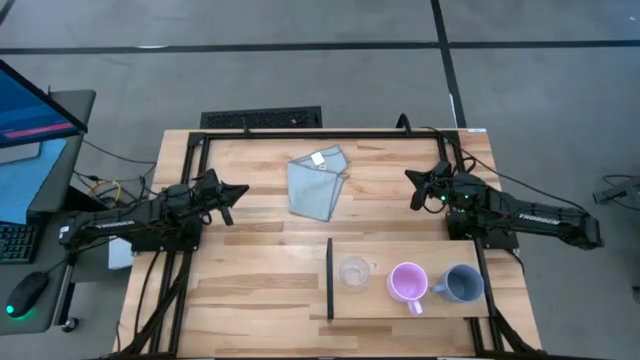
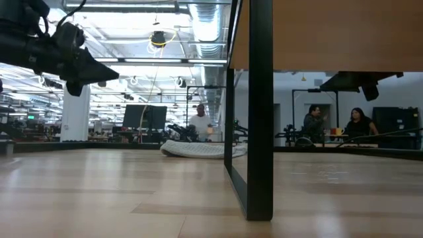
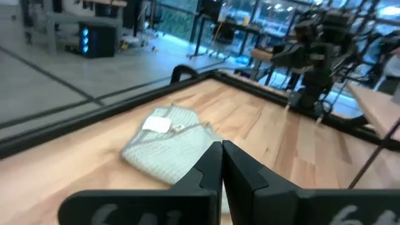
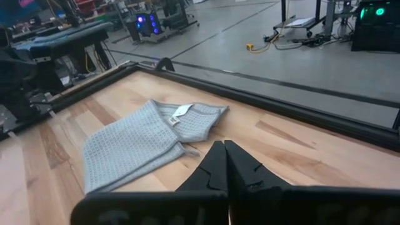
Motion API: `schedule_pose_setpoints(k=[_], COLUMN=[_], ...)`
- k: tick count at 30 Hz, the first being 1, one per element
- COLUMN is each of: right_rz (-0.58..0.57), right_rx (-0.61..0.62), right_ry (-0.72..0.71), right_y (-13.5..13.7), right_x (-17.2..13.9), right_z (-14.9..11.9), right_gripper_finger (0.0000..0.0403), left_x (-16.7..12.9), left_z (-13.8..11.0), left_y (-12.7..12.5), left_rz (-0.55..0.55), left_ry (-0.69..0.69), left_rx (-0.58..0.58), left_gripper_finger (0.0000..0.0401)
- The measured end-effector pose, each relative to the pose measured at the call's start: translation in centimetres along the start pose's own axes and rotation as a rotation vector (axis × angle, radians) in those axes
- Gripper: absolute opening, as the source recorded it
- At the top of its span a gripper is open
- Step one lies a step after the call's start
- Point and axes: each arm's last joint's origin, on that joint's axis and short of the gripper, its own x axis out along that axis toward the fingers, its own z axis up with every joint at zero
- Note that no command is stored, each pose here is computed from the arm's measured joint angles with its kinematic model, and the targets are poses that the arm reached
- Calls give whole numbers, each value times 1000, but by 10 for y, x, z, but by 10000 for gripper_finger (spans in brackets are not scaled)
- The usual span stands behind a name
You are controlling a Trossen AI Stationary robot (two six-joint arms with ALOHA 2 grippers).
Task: Stack small to large cups/mugs on shelf
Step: Return to Home Position
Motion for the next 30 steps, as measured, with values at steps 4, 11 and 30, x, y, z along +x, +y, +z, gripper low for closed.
schedule_pose_setpoints(k=[4,11,30], right_rz=[-4,1,33], right_rx=[-2,-21,-16], right_ry=[13,-5,-138], right_y=[0,0,-5], right_x=[0,0,7], right_z=[-1,0,-23], right_gripper_finger=[6,5,4], left_x=[0,0,2], left_z=[-1,-1,-9], left_y=[0,0,3], left_rz=[10,-3,31], left_ry=[5,10,-23], left_rx=[-11,-11,0], left_gripper_finger=[0,0,0])
